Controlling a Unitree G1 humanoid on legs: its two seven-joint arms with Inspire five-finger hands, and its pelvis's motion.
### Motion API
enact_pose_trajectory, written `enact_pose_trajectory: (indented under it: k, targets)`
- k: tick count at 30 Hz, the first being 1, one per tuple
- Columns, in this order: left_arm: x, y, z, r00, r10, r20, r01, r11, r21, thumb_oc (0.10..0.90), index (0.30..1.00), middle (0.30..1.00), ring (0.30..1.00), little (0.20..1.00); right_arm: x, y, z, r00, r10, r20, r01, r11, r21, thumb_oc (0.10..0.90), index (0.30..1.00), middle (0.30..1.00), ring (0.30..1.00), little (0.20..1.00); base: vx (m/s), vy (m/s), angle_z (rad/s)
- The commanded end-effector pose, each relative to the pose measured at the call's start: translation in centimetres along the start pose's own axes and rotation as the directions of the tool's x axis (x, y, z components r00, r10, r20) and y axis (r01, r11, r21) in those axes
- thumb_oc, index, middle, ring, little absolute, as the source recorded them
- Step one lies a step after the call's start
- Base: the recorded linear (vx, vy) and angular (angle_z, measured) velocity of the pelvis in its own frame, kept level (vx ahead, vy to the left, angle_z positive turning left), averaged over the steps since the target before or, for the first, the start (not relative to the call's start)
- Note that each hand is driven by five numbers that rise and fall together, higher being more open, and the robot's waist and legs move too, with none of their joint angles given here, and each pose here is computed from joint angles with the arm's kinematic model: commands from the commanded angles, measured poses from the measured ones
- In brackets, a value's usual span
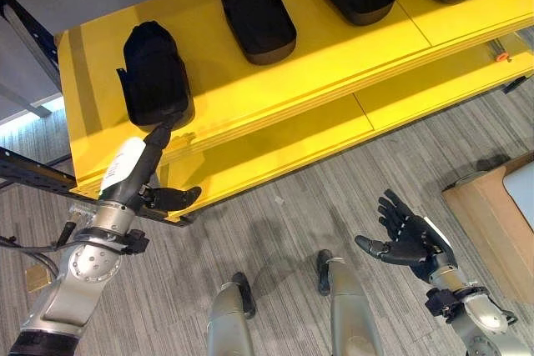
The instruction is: Move parts from the plastic box to the shelf.
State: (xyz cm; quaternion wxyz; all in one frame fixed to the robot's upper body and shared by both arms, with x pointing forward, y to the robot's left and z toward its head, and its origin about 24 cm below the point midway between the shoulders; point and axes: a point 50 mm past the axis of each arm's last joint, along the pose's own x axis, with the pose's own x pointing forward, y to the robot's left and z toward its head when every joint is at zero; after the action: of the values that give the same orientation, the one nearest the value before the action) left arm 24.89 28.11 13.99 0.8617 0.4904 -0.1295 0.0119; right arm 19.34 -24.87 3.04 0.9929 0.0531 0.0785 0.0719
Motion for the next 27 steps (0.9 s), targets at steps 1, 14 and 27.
enact_pose_trajectory:
  k: [1, 14, 27]
  targets:
    - [1.5, 2.6, 1.8, 0.989, 0.072, 0.126, -0.086, 0.989, 0.118, 0.9, 1.0, 1.0, 1.0, 1.0, -0.1, 0.6, 4.1, 0.98, 0.067, 0.189, -0.053, 0.996, -0.079, 0.9, 1.0, 1.0, 1.0, 1.0, 0.0, 0.0, 0.0]
    - [2.6, 4.8, 3.1, 0.984, 0.033, 0.177, -0.091, 0.94, 0.329, 0.9, 1.0, 1.0, 1.0, 1.0, -0.1, 0.3, 3.7, 0.985, 0.053, 0.161, -0.043, 0.997, -0.068, 0.9, 1.0, 1.0, 1.0, 1.0, 0.0, 0.0, 0.0]
    - [3.1, 5.4, 3.0, 0.988, 0.013, 0.154, -0.065, 0.94, 0.335, 0.9, 1.0, 1.0, 1.0, 1.0, -0.2, 0.4, 3.2, 0.989, 0.054, 0.141, -0.047, 0.997, -0.056, 0.9, 1.0, 1.0, 1.0, 1.0, 0.0, 0.0, 0.0]
